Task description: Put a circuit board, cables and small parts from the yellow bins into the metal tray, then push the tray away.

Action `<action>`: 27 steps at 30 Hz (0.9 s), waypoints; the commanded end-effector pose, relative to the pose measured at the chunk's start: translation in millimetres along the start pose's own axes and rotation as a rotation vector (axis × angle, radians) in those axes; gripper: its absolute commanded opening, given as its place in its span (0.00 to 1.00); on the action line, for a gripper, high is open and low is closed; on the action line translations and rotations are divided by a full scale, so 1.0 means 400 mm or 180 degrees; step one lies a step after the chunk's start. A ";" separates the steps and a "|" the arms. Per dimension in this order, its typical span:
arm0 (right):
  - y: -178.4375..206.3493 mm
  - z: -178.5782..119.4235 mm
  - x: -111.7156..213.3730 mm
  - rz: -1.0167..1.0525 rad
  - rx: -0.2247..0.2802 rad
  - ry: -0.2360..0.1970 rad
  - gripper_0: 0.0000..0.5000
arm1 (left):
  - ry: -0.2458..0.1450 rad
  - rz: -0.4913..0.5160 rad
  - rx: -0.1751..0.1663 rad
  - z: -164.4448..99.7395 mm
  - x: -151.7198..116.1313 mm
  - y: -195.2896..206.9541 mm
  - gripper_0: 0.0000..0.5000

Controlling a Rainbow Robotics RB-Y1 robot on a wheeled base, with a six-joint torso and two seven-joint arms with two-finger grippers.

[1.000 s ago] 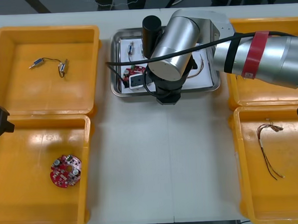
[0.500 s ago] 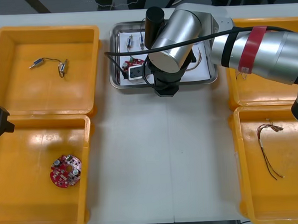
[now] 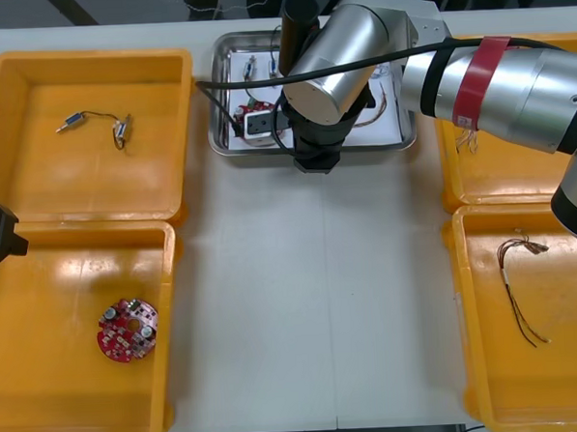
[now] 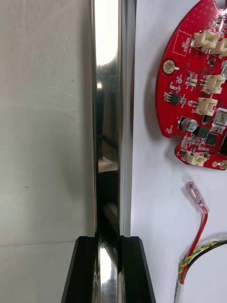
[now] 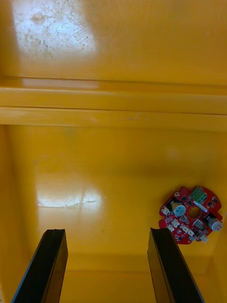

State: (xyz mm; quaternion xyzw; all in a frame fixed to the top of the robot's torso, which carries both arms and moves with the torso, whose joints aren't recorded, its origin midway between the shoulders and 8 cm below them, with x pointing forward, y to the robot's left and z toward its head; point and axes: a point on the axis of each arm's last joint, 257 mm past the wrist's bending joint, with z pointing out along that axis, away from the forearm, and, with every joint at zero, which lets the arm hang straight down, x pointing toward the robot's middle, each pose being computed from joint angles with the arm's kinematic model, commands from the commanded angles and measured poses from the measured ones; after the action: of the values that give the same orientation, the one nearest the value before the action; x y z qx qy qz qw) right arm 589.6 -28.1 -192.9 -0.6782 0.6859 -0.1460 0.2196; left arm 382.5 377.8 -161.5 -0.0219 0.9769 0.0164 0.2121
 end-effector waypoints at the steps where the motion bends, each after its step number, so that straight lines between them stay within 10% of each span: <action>1: -0.079 -0.072 -0.091 -0.0149 0.0204 -0.0203 0.00 | -0.0105 0.0185 -0.0011 -0.017 -0.008 0.007 1.00; 19: -0.095 -0.062 -0.072 -0.0192 0.0211 -0.0210 0.03 | -0.0105 0.0185 -0.0011 -0.017 -0.008 0.007 1.00; 26: -0.101 -0.063 -0.074 -0.0197 0.0226 -0.0231 0.98 | -0.0105 0.0185 -0.0011 -0.017 -0.008 0.007 1.00; 27: -0.102 -0.064 -0.076 -0.0194 0.0230 -0.0238 1.00 | -0.0105 0.0185 -0.0011 -0.017 -0.008 0.007 1.00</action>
State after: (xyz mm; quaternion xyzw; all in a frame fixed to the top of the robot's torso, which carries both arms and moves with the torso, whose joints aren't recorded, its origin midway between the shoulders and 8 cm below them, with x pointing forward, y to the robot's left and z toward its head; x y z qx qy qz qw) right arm 602.4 -33.6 -192.8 -0.6823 0.6792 -0.1475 0.2269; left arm 382.5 377.8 -161.5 -0.0219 0.9769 0.0164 0.2121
